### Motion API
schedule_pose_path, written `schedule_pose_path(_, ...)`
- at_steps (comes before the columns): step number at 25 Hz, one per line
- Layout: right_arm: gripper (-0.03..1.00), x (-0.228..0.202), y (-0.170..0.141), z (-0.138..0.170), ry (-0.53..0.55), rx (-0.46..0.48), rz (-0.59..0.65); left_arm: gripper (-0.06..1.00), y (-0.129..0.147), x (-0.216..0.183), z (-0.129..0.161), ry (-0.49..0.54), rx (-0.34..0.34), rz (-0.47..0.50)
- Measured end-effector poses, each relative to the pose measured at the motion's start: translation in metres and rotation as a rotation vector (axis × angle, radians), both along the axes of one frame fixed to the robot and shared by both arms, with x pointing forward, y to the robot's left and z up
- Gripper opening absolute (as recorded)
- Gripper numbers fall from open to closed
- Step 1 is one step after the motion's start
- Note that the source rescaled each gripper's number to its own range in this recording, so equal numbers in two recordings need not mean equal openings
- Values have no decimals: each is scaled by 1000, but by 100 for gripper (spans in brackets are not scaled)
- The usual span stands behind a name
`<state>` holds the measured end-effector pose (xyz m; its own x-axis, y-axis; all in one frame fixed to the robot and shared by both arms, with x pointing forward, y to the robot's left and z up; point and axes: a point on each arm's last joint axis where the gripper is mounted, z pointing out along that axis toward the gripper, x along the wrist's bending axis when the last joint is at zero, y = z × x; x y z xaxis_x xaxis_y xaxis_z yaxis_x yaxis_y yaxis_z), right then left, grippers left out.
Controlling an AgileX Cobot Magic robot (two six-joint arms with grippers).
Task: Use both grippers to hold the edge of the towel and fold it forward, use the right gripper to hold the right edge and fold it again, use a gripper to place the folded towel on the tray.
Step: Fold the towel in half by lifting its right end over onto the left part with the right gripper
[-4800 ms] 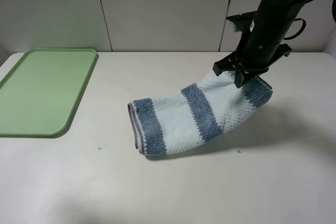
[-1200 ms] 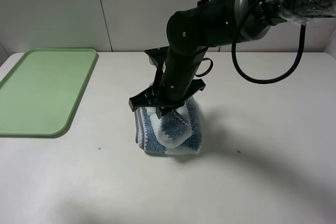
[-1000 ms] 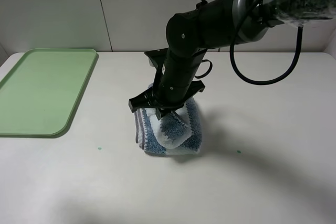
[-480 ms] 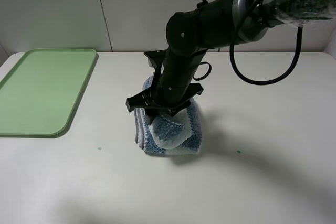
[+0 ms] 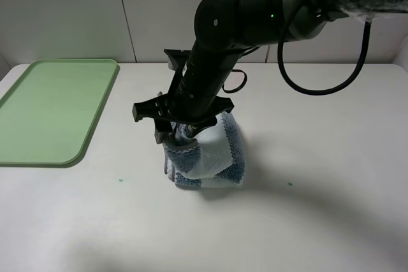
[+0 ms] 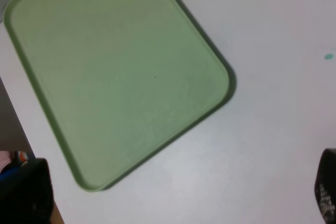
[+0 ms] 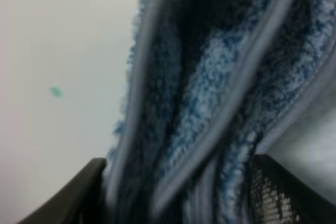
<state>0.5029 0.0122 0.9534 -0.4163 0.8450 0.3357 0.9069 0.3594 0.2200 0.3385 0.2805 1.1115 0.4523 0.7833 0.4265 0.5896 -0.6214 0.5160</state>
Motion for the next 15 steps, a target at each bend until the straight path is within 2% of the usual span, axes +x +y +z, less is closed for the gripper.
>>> schedule_pose_path(7,63,-18,25,6,4,118,-15,100,0,0,0,0,0,0)
schedule_pose_path(15,63,-40,47,9,-35,177,63,100,0,0,0,0,0,0)
